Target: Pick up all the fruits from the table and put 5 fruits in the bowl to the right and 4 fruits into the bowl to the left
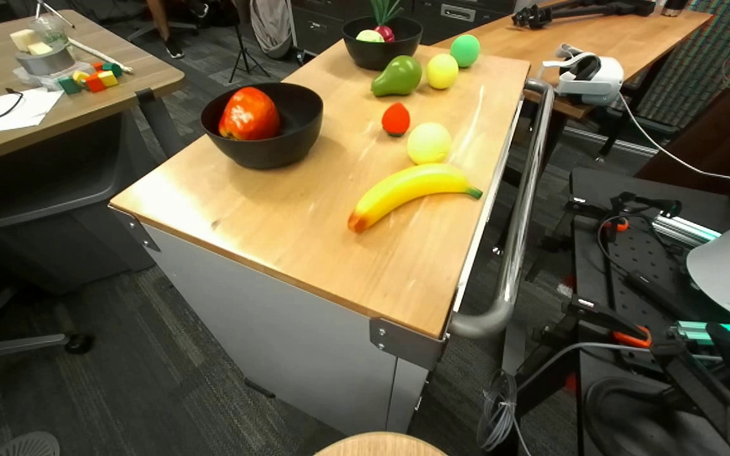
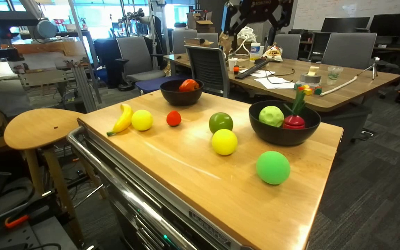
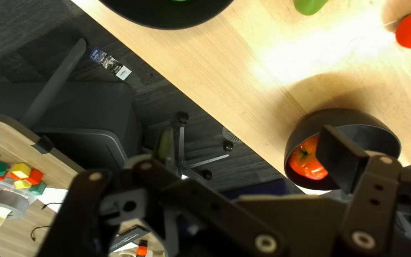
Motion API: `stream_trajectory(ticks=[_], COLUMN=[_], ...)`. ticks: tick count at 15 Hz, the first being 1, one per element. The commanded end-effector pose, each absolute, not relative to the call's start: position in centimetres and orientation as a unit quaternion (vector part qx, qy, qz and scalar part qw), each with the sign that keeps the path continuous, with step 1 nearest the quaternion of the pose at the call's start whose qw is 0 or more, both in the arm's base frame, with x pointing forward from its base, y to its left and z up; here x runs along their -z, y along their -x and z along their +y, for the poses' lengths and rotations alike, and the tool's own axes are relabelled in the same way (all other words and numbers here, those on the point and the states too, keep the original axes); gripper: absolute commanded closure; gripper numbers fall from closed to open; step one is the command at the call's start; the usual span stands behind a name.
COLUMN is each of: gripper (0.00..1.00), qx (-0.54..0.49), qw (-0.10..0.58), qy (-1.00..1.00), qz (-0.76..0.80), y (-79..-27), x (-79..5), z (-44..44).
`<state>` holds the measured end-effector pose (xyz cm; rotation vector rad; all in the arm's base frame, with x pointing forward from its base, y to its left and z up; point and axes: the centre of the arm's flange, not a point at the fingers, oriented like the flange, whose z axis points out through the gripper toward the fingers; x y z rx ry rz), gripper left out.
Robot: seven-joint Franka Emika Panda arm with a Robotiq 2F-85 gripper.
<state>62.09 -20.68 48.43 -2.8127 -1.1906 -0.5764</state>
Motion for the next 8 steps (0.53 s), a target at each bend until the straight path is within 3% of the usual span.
stream_trajectory(ticks=[1, 8], gripper=[0.00, 0.00], qx=[0.166, 0.074], qw=[0.021, 0.020], qy=[0.910, 0.913], qz=[-0.378, -0.401], y=[-59.8, -55.8], x=[-49.2, -42.7], z=[-19.0, -16.1])
